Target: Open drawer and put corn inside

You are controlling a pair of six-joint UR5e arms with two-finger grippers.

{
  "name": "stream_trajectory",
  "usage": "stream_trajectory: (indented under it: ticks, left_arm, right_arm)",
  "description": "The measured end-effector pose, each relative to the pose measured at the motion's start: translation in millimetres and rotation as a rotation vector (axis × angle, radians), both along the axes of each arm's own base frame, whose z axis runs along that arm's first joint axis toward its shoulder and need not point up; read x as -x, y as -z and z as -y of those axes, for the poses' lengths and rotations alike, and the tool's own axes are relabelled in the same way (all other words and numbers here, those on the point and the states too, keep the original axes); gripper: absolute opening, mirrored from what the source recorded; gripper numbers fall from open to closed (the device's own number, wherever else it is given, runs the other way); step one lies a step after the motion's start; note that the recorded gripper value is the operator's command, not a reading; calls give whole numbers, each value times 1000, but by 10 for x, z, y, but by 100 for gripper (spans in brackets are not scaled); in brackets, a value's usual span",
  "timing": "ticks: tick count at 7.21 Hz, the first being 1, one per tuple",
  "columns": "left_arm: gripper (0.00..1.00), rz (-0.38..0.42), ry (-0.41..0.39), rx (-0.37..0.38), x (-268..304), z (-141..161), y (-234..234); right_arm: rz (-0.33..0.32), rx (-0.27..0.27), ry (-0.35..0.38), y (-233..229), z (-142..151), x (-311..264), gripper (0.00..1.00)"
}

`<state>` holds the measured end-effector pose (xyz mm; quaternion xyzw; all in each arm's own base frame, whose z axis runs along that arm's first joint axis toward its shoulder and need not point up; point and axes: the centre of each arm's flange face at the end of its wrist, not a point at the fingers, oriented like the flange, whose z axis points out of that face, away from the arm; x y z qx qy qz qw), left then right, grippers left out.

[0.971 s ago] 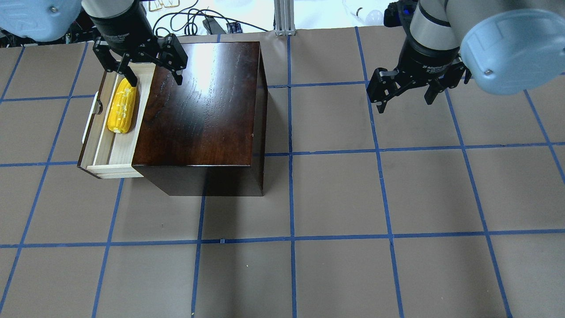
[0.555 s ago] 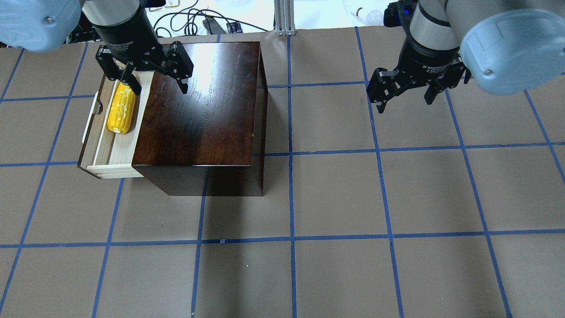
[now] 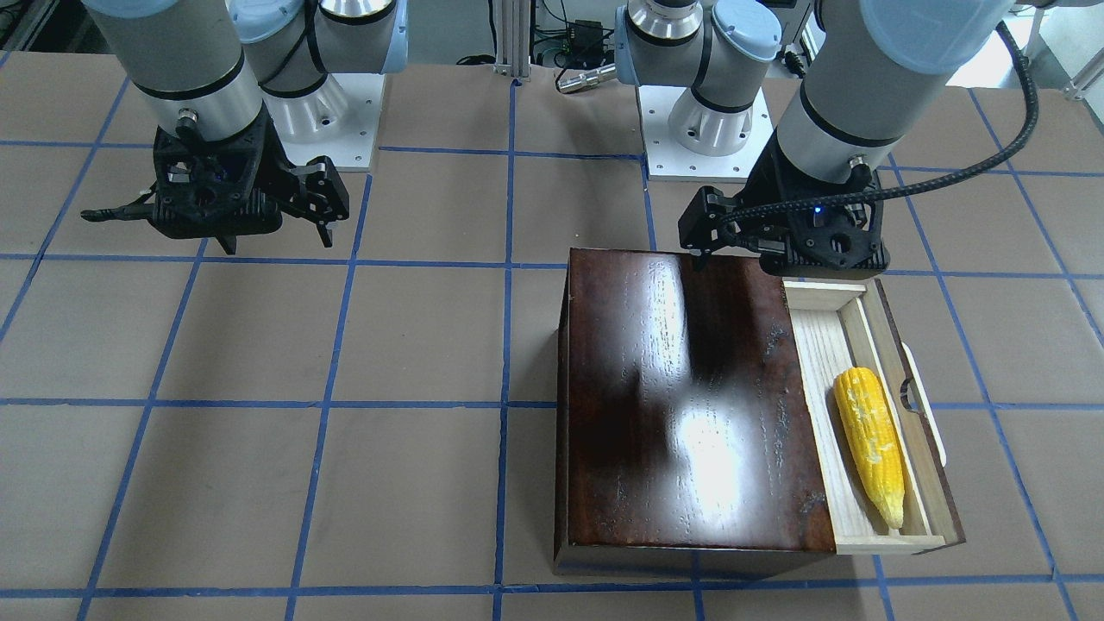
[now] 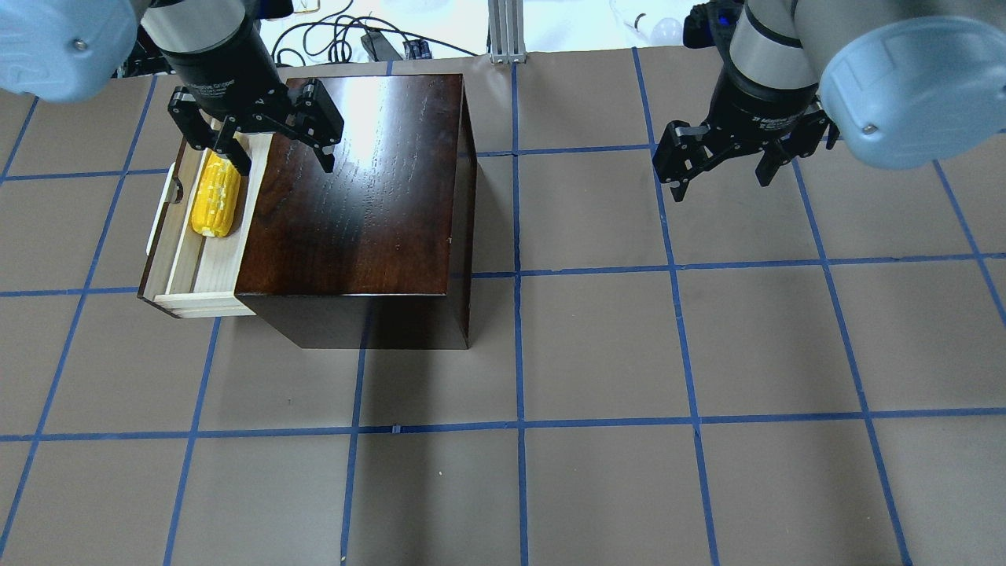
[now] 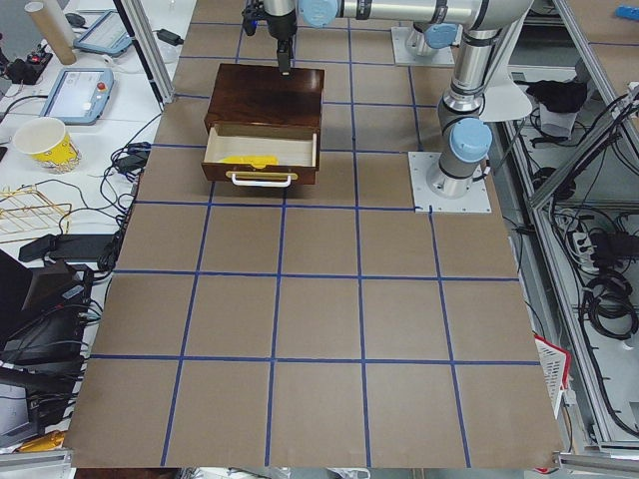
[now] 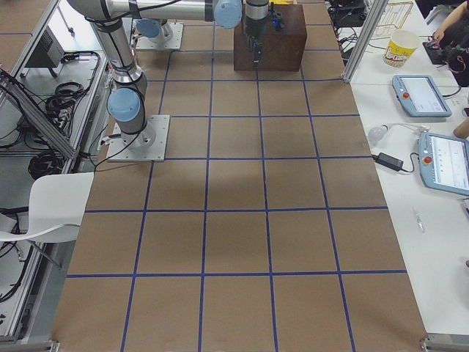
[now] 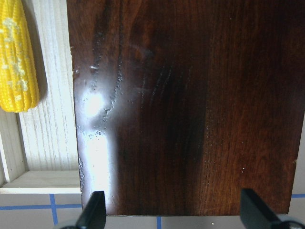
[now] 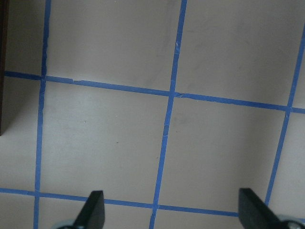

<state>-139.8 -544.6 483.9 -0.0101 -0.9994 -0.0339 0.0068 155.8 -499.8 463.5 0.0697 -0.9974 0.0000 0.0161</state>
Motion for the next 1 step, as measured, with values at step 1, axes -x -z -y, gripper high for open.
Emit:
stream_trajectory:
  ticks: [1]
  left_arm:
    - [100, 0, 3, 2, -4, -4, -7]
  right_arm:
    - [0, 0, 1, 0, 1, 4, 100]
